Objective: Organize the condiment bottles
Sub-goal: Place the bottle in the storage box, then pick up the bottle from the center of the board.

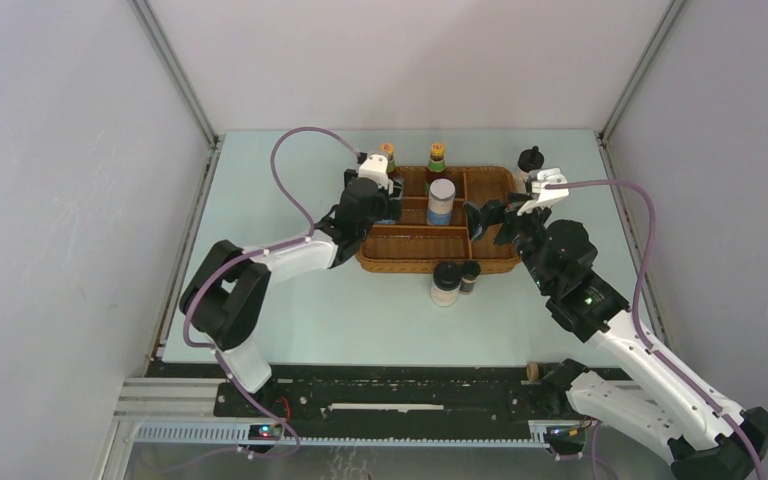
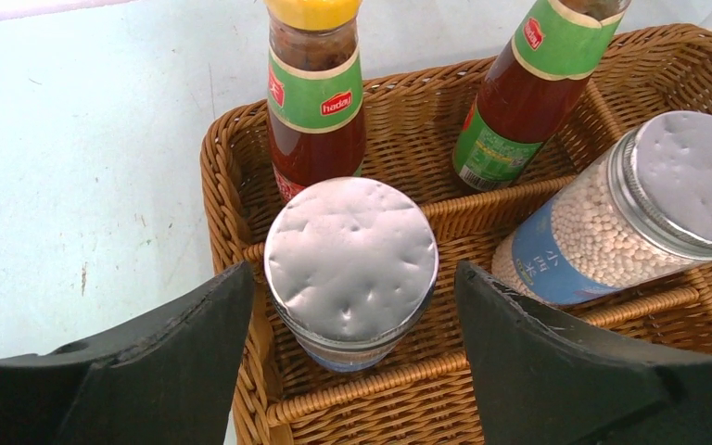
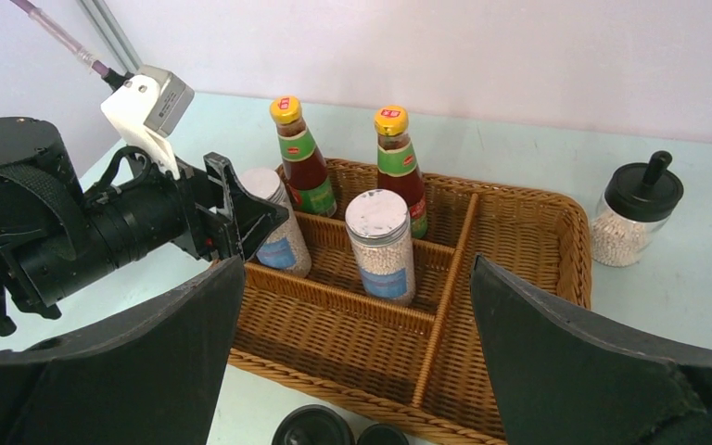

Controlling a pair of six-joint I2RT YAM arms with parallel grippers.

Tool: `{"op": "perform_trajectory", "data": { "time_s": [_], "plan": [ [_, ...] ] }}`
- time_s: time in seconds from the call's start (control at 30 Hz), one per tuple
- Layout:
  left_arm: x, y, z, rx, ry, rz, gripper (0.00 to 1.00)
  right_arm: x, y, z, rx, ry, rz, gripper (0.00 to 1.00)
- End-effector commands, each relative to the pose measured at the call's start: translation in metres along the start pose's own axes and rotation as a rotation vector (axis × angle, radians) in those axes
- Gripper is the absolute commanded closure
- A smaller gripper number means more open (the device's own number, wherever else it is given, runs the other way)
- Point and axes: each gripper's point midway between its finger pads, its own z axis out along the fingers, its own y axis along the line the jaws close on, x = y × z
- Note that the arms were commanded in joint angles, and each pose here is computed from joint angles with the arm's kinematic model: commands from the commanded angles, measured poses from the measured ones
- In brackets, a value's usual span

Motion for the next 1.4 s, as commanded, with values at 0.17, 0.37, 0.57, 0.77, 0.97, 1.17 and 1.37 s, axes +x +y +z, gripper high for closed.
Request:
{"op": "perform_trajectory", "data": {
  "time_s": [0.17, 0.37, 0.57, 0.77, 0.97, 1.17, 1.37],
  "plan": [
    [-0.044, 0.002, -0.022, -0.038, -0.100, -0.015, 0.16, -0.005, 0.002, -0.007, -0.001, -0.015, 0.028, 0.00],
    [-0.061, 0.001, -0.041, -0.053, -0.139, -0.017, 0.15, 0.001, 0.001, -0.012, 0.008, 0.012, 0.030, 0.00],
    [-0.079, -0.005, -0.069, -0.062, -0.181, -0.027, 0.15, 0.003, -0.002, -0.021, 0.031, 0.024, 0.042, 0.00],
    [-0.090, -0.014, -0.105, -0.059, -0.216, -0.065, 0.15, 0.006, -0.011, -0.034, 0.077, 0.042, 0.072, 0.00],
    [-0.085, -0.033, -0.138, -0.028, -0.223, -0.113, 0.15, 0.017, -0.024, -0.044, 0.145, 0.081, 0.095, 0.00],
    [-0.067, -0.054, -0.172, 0.024, -0.211, -0.159, 0.15, 0.024, -0.033, -0.050, 0.196, 0.104, 0.112, 0.00],
    [-0.061, -0.063, -0.207, 0.055, -0.224, -0.184, 0.15, 0.027, -0.044, -0.055, 0.259, 0.108, 0.118, 0.00]
  ]
}}
